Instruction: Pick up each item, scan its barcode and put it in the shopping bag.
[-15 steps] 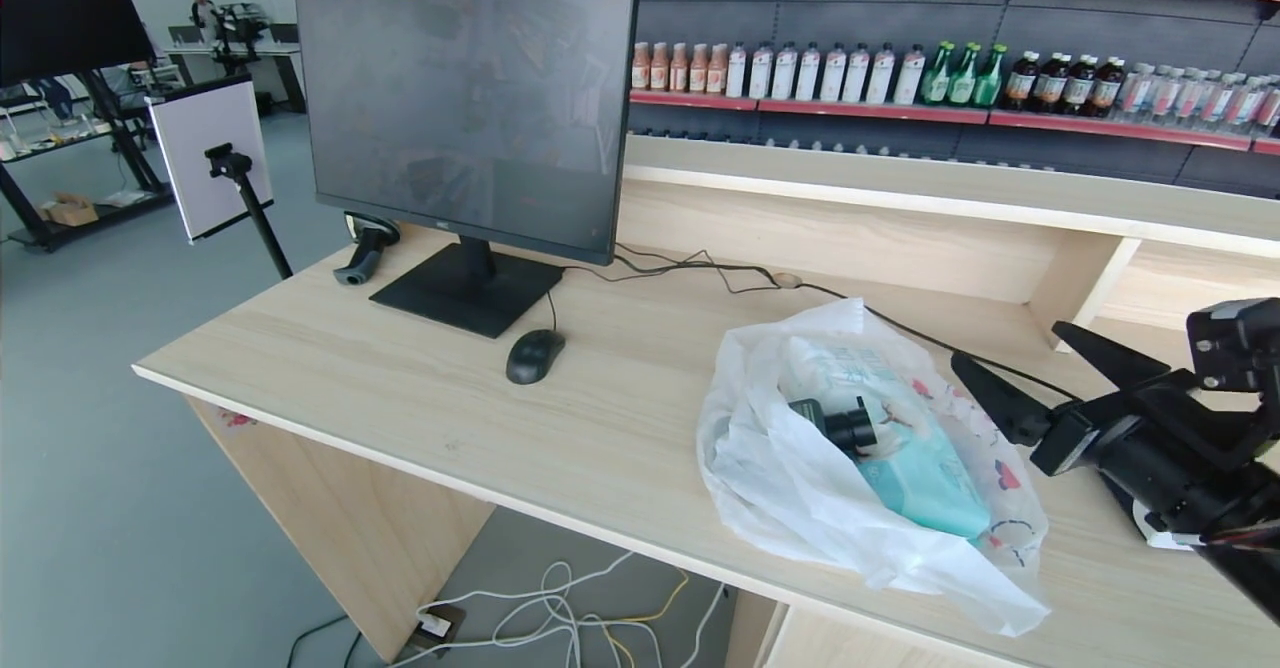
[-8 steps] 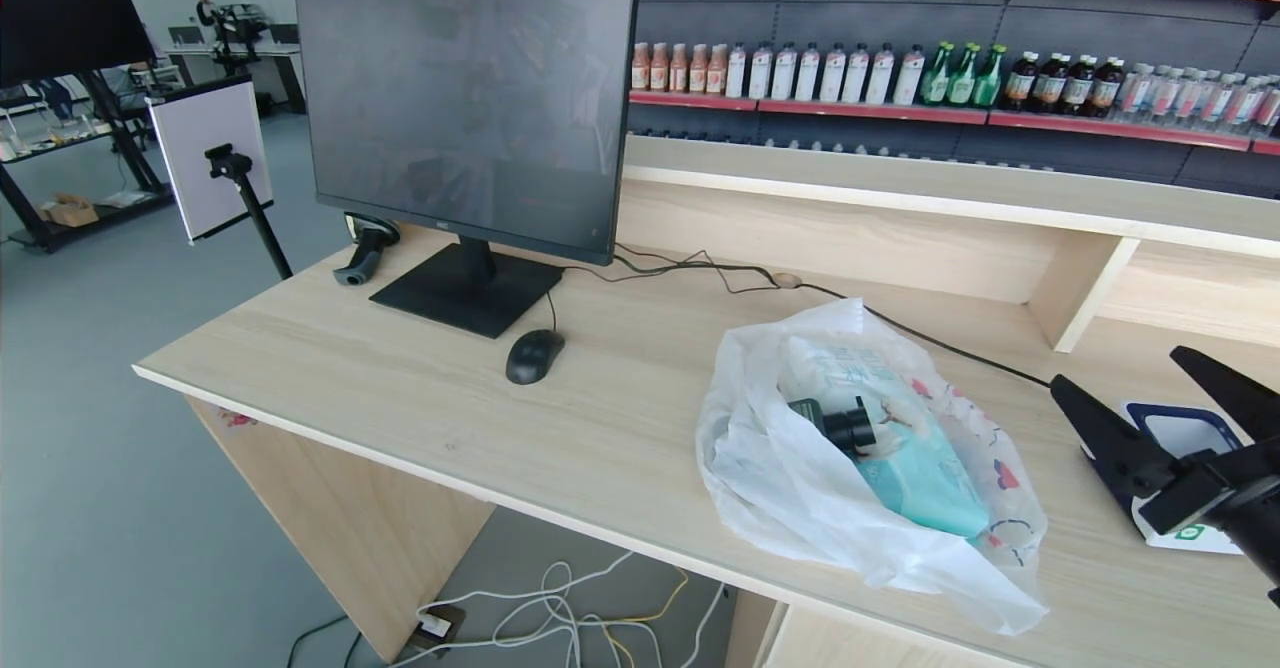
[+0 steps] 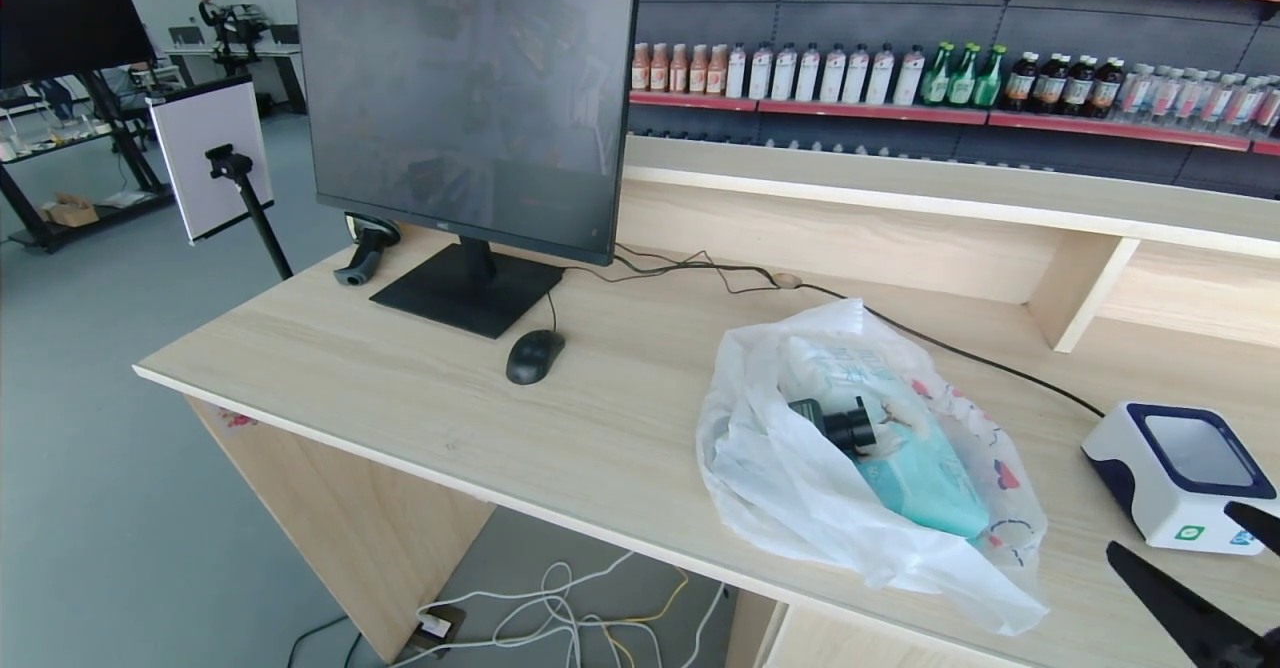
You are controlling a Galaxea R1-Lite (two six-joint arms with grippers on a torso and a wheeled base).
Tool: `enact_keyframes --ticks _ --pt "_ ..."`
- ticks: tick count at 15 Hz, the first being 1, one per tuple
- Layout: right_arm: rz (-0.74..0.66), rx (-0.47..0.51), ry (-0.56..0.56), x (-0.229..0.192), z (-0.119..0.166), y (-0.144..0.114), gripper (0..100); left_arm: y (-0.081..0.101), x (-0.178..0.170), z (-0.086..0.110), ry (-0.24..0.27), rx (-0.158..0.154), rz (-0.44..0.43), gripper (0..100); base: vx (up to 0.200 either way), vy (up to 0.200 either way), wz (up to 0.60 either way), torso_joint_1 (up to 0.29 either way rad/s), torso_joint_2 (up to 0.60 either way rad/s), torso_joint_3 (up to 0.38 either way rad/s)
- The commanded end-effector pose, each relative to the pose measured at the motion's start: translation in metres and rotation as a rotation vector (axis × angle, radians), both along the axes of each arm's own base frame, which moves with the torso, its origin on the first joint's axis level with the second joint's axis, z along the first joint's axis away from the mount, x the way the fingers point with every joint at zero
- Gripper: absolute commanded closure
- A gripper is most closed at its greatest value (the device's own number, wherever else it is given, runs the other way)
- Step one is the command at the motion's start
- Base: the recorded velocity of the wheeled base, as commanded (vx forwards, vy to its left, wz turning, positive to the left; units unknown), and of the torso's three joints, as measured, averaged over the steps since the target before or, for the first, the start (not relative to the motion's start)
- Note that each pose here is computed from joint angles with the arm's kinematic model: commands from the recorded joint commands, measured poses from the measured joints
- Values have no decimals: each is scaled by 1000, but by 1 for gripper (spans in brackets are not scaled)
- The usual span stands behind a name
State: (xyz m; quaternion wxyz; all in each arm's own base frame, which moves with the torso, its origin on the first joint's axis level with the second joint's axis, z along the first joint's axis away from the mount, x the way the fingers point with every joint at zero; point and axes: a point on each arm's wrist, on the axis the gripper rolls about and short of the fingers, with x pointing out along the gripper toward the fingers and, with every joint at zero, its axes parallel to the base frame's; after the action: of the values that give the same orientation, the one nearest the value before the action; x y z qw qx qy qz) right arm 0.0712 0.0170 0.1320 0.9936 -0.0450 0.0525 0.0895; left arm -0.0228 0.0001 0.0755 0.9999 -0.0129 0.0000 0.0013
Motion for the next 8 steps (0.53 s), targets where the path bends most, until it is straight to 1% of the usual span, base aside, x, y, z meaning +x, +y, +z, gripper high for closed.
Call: enact_keyframes --ticks 1,2,4,5,6,7,8 --pt "71 -46 -30 -77 -43 -21 0 0 0 0 0 0 1 0 0 0 0 0 0 0" --pt "65 -40 -39 -89 -49 -25 0 0 0 0 0 0 1 0 0 0 0 0 0 0" --pt "25 -40 -64 -90 -49 -24 0 0 0 0 0 0 1 0 0 0 0 0 0 0" --pt "18 -40 -53 -89 -49 -24 0 0 0 0 0 0 1 0 0 0 0 0 0 0" --pt "-38 -39 -12 -86 -48 -22 0 0 0 0 0 -2 1 0 0 0 0 0 0 0" --pt "-157 -44 41 -82 -47 -20 0 0 0 0 0 -2 1 0 0 0 0 0 0 0" --pt "-232 -41 69 -80 -47 -19 0 0 0 0 0 -2 1 0 0 0 0 0 0 0"
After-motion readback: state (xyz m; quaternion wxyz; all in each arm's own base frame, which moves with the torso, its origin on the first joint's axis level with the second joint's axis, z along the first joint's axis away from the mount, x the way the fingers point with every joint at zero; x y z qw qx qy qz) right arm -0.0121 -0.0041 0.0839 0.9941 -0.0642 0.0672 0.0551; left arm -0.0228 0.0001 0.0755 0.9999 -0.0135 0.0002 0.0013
